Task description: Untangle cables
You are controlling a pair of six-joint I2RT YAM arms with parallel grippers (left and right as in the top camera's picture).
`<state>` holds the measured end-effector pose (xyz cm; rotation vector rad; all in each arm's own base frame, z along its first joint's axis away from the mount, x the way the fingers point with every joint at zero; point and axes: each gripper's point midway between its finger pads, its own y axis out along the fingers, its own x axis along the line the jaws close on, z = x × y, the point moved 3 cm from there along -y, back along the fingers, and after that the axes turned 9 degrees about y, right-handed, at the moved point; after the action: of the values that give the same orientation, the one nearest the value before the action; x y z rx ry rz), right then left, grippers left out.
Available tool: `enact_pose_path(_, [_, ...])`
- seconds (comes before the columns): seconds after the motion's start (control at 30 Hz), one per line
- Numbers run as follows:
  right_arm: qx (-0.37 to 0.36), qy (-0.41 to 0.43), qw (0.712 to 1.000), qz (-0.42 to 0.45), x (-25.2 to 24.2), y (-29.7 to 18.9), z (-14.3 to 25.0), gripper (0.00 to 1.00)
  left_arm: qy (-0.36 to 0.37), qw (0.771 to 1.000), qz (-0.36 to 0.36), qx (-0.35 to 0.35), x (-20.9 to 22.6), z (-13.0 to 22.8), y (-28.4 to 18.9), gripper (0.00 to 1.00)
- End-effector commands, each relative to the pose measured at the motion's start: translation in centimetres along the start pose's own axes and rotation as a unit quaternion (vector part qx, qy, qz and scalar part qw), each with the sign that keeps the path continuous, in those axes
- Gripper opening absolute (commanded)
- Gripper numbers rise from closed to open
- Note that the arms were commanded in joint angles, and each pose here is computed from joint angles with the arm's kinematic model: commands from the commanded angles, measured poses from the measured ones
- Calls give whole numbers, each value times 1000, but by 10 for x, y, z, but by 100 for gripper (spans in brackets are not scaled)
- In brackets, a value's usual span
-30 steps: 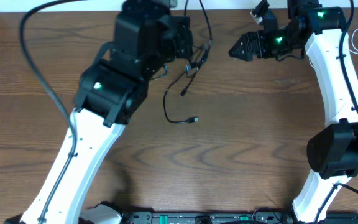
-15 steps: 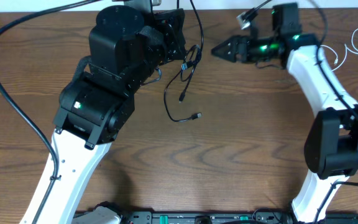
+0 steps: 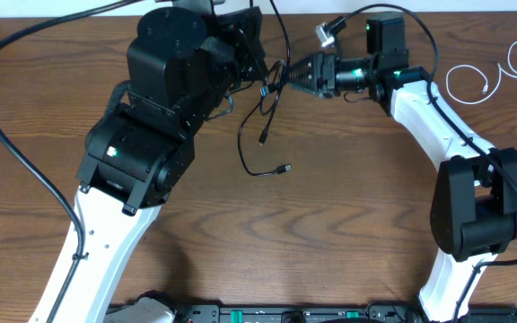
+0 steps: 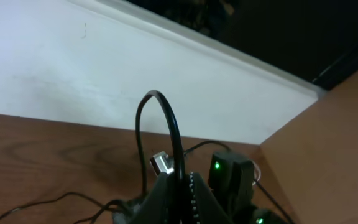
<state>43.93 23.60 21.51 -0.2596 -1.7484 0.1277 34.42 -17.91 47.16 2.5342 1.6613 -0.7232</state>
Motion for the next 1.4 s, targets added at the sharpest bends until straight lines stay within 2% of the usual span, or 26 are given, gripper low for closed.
enact_pose_path(0.0, [-26, 74, 996, 39, -8, 23, 0, 86, -37, 999, -5, -13, 2, -6, 3, 8])
enact_pose_path(0.2, [-72, 107, 987, 93, -15, 48, 1, 85, -44, 999, -3, -18, 1, -7, 7, 8])
enact_pose_path(0.4, [-113, 119, 977, 139, -34, 38, -8, 79, -44, 999, -13, -23, 4, -8, 6, 8])
enact_pose_path(0.57, [-145, 92, 962, 214, -65, 8, -18, 60, -46, 998, -18, -30, 9, -13, 4, 8])
enact_pose_path(0.67, [-99, 11, 978, 184, -58, 3, -15, 56, -46, 998, -23, -25, 12, -11, 4, 8])
enact_pose_path(0.7, [-81, -13, 983, 166, -53, 2, -12, 49, -45, 998, -25, -21, 13, -9, 4, 8])
enact_pose_path(0.73, [-70, -20, 985, 155, -51, -1, -10, 46, -45, 998, -29, -14, 14, -6, 4, 8])
enact_pose_path(0.93, [5, -76, 997, -1, 1, -16, 4, 53, -44, 998, -46, 16, 21, 9, 11, 7])
enact_pose_path(1.1, [48, -128, 988, -65, 40, -12, 23, 58, -55, 997, -52, 19, 26, 11, 20, 8])
enact_pose_path(1.2, [60, -144, 985, -78, 48, -7, 28, 61, -109, 990, -86, -3, 40, 5, 20, 7])
enact_pose_path(1.37, [68, -177, 977, -101, 58, -4, 30, 62, -226, 965, -123, -41, 64, -5, 17, 7])
